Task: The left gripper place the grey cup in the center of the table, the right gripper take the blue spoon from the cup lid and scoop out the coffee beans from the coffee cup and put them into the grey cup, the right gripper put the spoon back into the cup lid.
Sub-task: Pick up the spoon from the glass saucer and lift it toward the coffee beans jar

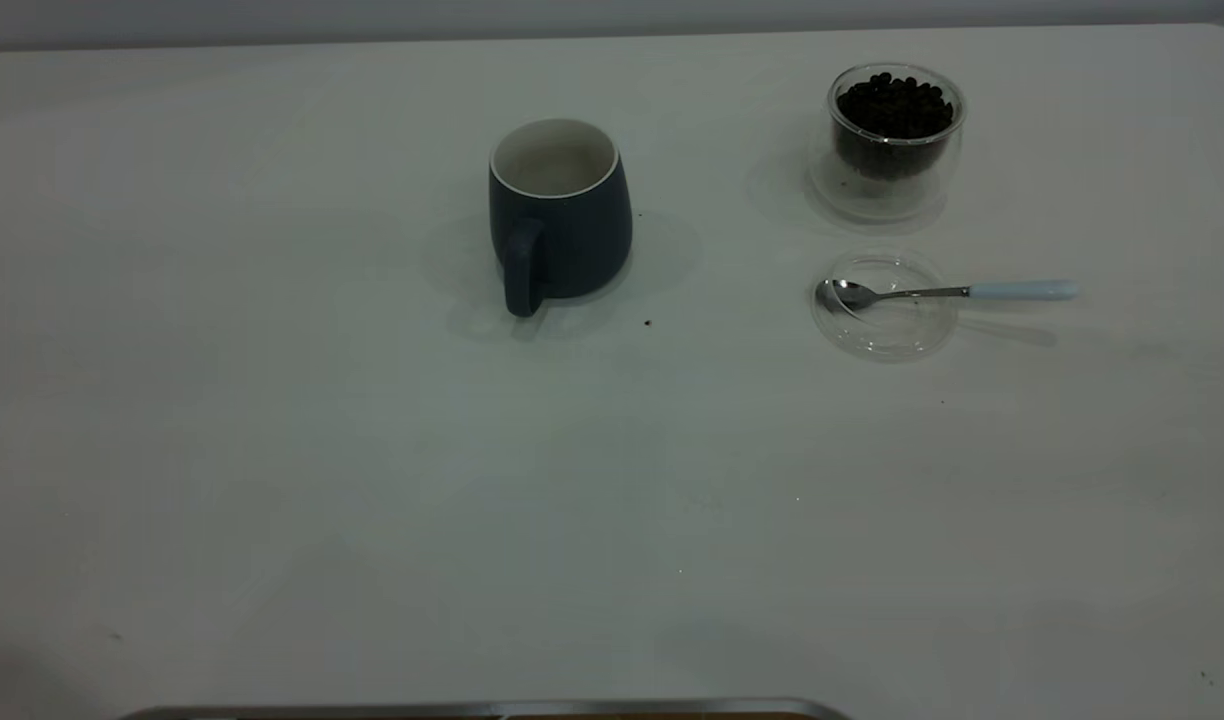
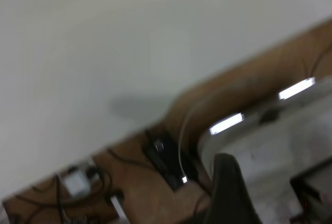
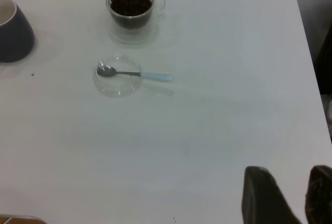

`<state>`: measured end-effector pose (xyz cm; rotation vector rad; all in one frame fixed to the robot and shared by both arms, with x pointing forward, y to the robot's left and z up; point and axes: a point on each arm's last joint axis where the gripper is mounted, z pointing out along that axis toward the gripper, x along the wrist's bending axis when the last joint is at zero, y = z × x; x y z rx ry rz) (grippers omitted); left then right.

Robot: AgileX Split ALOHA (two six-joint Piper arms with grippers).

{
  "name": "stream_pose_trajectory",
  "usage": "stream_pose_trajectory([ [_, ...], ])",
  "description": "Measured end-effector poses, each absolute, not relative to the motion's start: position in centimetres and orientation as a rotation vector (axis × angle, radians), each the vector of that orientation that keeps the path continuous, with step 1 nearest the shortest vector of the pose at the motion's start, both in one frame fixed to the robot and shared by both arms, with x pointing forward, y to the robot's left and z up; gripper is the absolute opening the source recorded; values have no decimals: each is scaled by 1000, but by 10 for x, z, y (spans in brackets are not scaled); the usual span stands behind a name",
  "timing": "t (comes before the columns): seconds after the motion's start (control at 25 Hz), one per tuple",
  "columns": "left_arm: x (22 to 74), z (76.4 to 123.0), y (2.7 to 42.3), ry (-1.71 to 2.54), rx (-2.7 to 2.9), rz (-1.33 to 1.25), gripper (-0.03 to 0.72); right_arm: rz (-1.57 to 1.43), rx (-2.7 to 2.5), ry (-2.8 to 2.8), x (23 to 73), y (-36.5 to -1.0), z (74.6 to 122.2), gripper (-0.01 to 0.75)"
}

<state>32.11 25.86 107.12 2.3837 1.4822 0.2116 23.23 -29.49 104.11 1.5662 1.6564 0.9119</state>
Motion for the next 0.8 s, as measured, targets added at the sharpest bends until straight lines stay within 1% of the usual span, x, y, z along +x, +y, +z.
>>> stream_pose_trajectory([
  [0.12, 303, 1048, 267, 1487, 2389, 202, 555, 912, 1566, 1656, 232, -295, 1041, 240],
  [0.28, 285, 1034, 274, 1432, 2347, 257, 555, 912, 1566, 1656, 232, -295, 1041, 240],
  [0.8, 258, 1033, 287, 1310, 2207, 402, 555, 912, 1566, 1656, 232, -295, 1041, 240],
])
